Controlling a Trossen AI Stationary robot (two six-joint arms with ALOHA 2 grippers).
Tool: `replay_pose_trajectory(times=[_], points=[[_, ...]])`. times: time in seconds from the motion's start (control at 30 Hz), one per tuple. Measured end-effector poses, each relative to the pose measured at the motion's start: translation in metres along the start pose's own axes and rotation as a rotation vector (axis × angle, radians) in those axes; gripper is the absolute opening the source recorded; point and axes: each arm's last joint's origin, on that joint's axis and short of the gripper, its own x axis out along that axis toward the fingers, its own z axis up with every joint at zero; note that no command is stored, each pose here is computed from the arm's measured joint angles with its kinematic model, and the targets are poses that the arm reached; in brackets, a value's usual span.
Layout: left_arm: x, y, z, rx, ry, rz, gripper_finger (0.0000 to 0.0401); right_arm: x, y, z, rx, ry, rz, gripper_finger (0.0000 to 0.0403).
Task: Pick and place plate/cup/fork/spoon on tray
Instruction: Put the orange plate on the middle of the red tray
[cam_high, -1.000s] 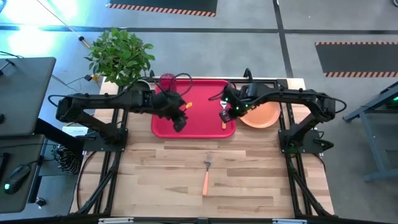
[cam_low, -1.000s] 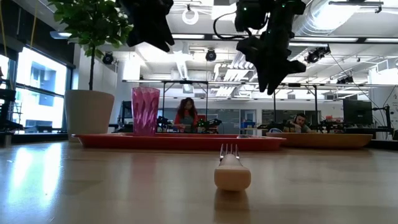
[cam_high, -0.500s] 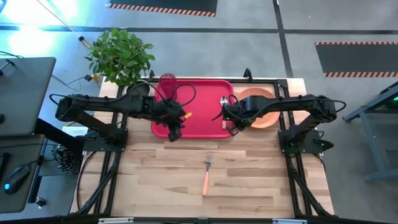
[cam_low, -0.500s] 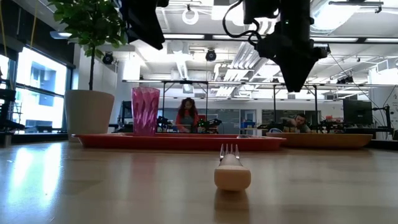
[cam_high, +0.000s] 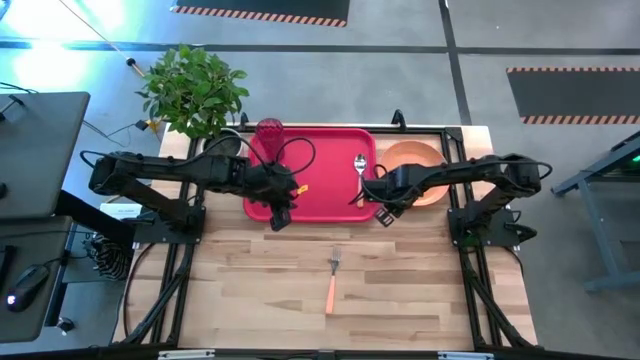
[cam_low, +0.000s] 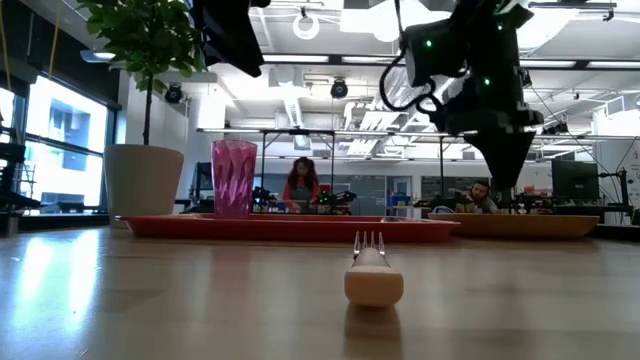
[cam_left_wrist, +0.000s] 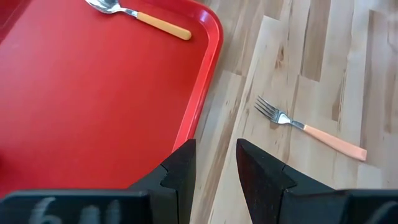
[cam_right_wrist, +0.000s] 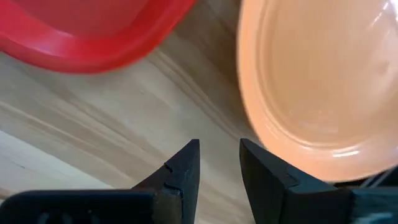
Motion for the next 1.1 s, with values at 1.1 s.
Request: replay_pose_trajectory(times=[1.1], points=[[-0.002,0.0,0.0,-0.109,-0.004,-0.01,0.0103,0.056,-0.031,0.001,0.01,0.001,-0.056,0.0009]])
